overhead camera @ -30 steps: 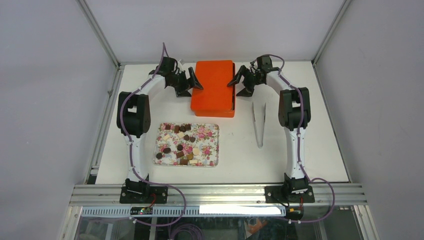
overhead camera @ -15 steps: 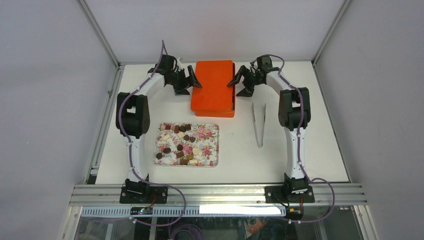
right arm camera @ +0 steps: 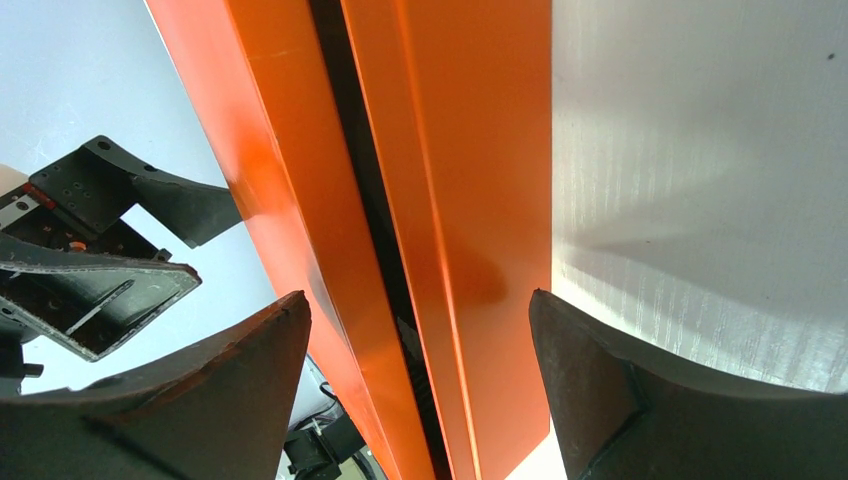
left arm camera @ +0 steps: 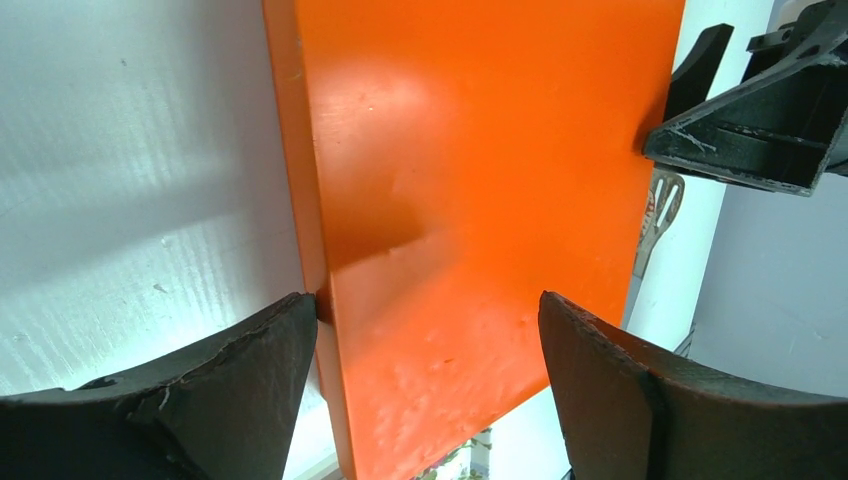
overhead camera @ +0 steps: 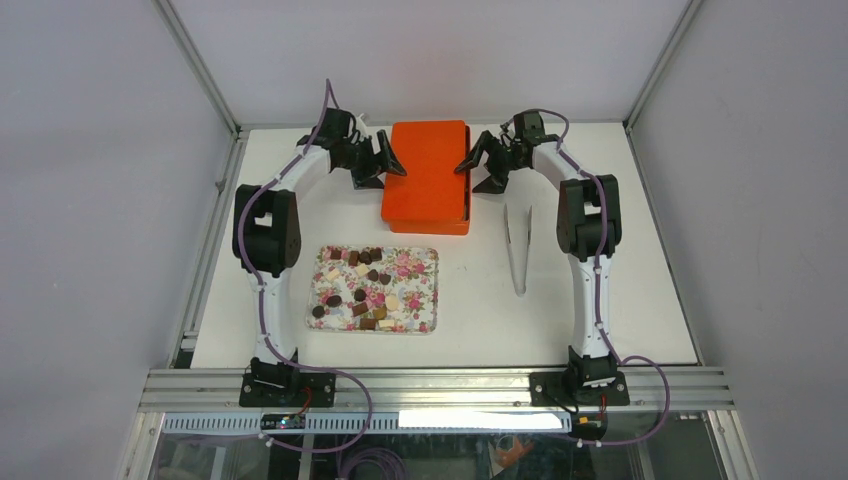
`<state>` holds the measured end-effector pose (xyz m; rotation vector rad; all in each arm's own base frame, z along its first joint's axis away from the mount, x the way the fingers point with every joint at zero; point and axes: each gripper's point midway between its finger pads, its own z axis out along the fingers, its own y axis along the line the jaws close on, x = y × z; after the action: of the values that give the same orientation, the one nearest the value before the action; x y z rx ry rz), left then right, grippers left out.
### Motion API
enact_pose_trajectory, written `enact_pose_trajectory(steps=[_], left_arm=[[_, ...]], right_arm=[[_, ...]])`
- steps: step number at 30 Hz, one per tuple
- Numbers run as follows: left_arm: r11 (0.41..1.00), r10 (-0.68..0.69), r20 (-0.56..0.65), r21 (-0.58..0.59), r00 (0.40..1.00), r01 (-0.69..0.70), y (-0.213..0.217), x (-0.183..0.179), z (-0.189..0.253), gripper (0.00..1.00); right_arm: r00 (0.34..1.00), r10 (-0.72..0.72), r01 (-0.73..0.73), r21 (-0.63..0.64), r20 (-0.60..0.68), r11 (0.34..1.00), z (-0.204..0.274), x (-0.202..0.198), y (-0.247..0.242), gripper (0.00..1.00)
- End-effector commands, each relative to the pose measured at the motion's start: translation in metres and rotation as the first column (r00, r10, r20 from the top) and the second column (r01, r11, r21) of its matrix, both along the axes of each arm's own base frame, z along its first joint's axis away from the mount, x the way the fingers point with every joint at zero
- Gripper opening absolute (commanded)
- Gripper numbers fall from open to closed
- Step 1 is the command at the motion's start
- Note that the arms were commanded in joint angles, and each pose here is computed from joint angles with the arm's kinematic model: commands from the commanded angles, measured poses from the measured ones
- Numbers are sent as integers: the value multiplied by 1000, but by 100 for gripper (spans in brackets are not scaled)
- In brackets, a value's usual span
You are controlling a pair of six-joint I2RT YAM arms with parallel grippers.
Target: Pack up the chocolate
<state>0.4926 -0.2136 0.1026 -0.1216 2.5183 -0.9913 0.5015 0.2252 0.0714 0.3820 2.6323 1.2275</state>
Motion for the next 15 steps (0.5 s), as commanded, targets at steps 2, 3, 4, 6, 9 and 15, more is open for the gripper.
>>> enact_pose_trajectory(steps=[2,3,4,6,9,15], left_arm=[[996,-49,131,-71,990,59,-24,7,55,82],[995,-52,133,-76,990,63,-25,7,55,82],[995,-55,131,-80,990,66,-27,7,55,82],[993,-61,128,-92,990,73,-30,8,55,82],[991,-67,120,-105,990,80,-36,9,52,82],[990,-68,124,-115,990,82,-40,12,53,82]], right_arm=[[996,-3,2,15,90,1000,35,12,-1,84],[996,-2,1,16,88,1000,35,11,0,84],[996,-3,1,17,87,1000,35,11,0,84],[996,-2,1,21,86,1000,35,11,1,84],[996,-5,3,29,85,1000,35,11,1,83],[997,-1,-1,36,75,999,32,8,2,79]])
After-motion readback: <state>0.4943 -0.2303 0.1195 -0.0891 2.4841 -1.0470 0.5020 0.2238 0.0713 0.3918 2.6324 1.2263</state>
